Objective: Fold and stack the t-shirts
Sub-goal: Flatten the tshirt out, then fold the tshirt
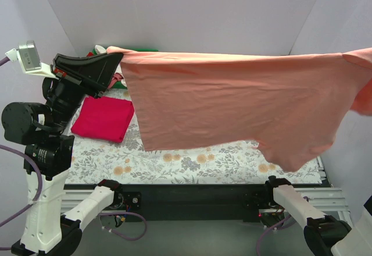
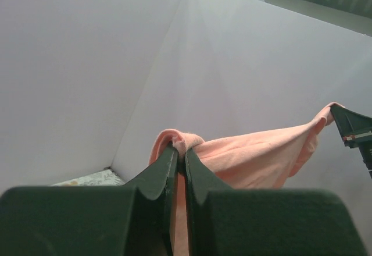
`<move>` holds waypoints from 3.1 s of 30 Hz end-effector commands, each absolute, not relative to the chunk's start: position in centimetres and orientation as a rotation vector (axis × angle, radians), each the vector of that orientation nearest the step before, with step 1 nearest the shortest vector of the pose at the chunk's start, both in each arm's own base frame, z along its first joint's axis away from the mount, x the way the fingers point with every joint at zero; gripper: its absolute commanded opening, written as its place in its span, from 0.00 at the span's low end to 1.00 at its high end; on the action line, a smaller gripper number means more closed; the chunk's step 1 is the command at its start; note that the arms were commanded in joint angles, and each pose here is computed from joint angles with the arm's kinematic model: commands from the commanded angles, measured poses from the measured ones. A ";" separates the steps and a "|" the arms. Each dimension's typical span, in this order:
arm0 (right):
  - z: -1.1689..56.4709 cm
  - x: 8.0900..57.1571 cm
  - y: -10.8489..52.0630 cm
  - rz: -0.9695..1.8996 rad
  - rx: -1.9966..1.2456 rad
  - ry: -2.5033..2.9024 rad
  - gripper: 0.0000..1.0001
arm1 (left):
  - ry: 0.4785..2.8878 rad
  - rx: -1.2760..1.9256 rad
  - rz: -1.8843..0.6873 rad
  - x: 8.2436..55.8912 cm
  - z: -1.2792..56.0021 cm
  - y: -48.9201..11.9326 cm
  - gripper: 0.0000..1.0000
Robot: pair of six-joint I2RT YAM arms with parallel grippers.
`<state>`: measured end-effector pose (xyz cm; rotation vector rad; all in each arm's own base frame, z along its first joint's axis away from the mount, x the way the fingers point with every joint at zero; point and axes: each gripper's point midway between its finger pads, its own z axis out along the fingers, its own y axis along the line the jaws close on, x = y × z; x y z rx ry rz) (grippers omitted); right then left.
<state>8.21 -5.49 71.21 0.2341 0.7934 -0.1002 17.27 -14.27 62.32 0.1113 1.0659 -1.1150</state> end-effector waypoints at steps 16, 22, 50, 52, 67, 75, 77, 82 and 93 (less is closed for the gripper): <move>45.4 39.3 -0.8 -0.365 0.029 1.425 0.03 | 1.693 -0.405 -0.772 45.1 31.6 -15.7 0.00; 31.7 49.9 -0.1 -0.231 -0.003 1.704 0.03 | 1.856 -0.531 -0.639 53.2 20.0 -15.8 0.00; 14.5 49.1 -0.2 0.017 0.245 2.182 0.04 | 1.993 -0.498 -0.622 58.1 11.2 -17.5 0.00; 14.5 47.3 -0.1 0.032 0.273 2.205 0.04 | 1.985 -0.498 -0.626 57.4 12.0 -17.3 0.00; 9.3 35.1 1.2 0.011 0.438 2.395 0.18 | 2.073 -0.547 -0.488 51.6 11.0 -14.3 0.00; 9.7 33.0 1.5 0.035 0.411 2.430 0.57 | 2.139 -0.561 -0.434 49.1 10.6 -13.3 0.38; 10.4 33.2 0.9 0.006 0.428 2.404 0.63 | 2.130 -0.549 -0.425 48.7 11.4 -13.1 0.59; 11.5 35.1 -2.0 0.002 0.481 2.373 0.69 | 2.092 -0.495 -0.489 48.3 14.2 -13.9 0.87; 8.9 43.4 -5.6 0.121 0.257 2.422 0.59 | 2.172 -0.317 -0.743 51.1 10.3 -20.1 0.91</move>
